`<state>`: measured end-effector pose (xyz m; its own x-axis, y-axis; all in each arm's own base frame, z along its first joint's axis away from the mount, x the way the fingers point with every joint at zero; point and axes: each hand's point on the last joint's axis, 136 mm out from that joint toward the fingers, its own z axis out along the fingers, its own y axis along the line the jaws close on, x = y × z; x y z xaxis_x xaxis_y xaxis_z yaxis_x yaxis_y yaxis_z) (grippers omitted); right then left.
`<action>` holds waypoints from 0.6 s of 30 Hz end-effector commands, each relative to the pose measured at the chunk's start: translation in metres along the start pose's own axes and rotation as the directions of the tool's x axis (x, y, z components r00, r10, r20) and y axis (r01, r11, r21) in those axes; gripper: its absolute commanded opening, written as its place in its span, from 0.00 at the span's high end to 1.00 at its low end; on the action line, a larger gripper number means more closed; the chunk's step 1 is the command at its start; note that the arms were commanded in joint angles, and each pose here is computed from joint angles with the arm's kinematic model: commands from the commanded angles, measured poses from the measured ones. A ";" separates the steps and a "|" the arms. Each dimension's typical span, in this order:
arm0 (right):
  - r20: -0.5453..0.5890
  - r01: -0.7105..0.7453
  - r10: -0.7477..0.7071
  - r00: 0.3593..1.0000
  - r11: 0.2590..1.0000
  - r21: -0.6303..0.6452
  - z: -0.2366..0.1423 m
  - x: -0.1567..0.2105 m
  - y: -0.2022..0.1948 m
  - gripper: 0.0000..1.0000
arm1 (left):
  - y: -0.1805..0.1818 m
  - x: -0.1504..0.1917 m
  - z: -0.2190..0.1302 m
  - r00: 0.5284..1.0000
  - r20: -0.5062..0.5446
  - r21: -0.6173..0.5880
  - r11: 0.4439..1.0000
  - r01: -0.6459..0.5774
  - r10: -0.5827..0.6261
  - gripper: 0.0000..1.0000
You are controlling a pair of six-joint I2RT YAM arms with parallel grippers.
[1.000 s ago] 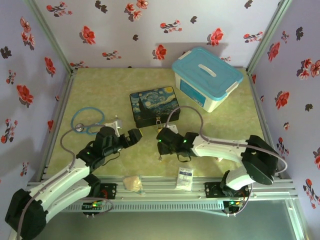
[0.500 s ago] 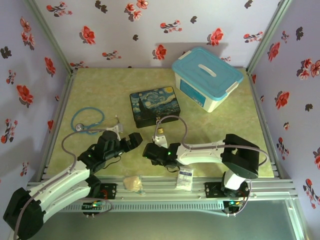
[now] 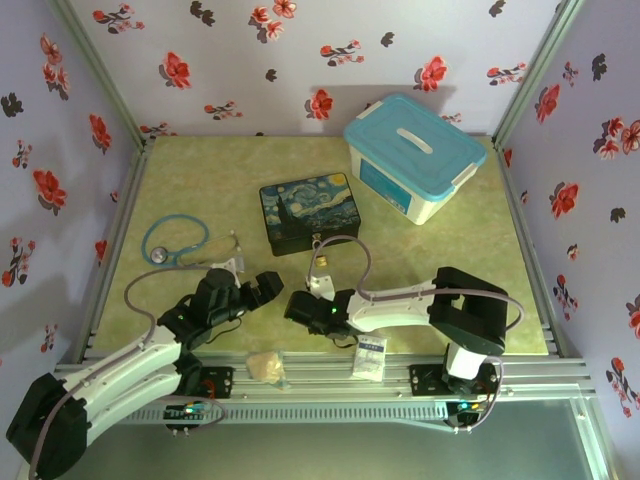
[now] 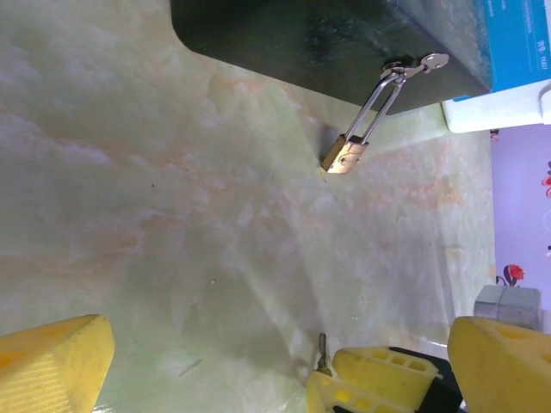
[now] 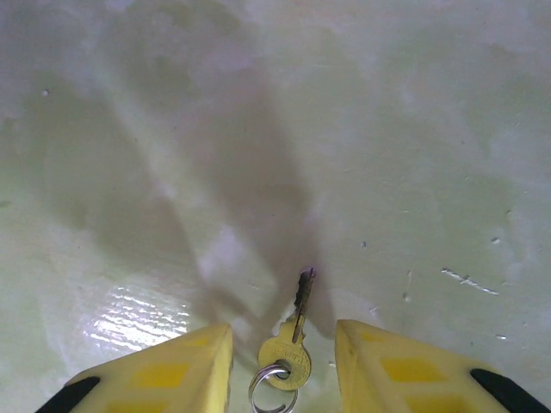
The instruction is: Unlock a padlock with a key
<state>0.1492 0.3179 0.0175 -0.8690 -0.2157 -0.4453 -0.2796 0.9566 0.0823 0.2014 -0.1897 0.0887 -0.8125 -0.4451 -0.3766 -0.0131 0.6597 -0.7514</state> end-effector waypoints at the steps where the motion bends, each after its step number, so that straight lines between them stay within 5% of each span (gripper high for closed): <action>1: -0.007 0.011 -0.011 1.000 1.000 0.019 0.005 0.009 -0.003 0.66 | -0.004 -0.003 -0.001 1.000 0.027 0.024 1.000 0.009 -0.010 0.00; 18: 0.002 0.088 -0.089 0.996 0.995 0.045 0.012 0.026 -0.002 0.82 | 0.002 -0.005 -0.001 0.998 0.046 0.019 0.999 0.029 -0.030 0.00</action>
<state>0.1383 0.3231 0.0143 -0.8390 -0.2538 -0.4814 -0.3122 0.9490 0.0439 0.2033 -0.1880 0.0901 -0.7975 -0.4713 -0.3765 -0.0190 0.6435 -0.7652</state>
